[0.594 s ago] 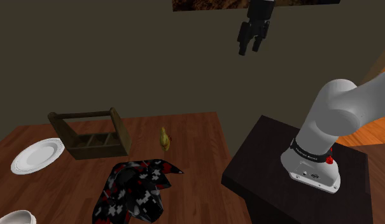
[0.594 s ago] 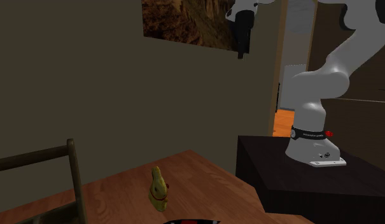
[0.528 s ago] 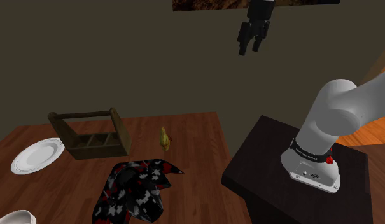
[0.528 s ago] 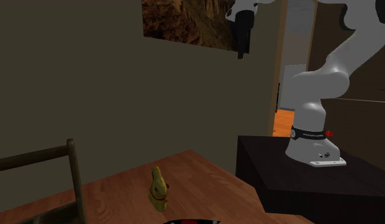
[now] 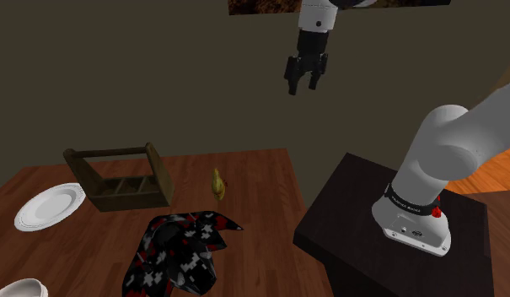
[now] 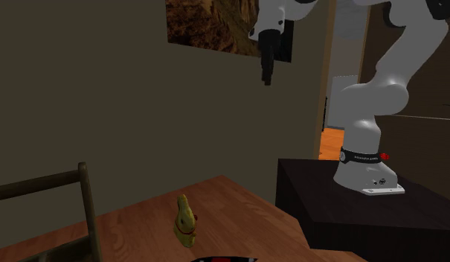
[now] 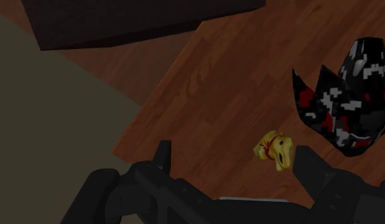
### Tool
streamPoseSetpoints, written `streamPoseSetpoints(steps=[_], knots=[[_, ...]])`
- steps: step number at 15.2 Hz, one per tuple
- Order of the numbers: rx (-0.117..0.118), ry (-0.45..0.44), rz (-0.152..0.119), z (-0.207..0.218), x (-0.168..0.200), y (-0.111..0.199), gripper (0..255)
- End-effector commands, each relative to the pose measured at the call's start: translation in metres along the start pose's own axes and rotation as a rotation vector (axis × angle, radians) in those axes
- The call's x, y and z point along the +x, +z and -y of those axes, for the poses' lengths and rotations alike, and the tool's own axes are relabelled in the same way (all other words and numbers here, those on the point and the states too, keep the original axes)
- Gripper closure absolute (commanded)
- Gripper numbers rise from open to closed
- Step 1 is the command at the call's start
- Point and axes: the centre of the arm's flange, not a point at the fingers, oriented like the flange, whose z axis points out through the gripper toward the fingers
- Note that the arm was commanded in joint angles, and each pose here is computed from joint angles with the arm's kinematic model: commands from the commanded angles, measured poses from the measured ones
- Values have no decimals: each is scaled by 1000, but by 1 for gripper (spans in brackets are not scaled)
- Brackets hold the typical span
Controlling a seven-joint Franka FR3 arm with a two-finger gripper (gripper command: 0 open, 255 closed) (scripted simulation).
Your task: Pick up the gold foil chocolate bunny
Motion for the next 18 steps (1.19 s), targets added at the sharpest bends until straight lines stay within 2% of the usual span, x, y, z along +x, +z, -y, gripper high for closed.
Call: streamPoseSetpoints(steps=[1, 18], knots=[[5, 19, 6, 14, 10, 20, 0], [39, 173, 67, 112, 123, 190, 0]])
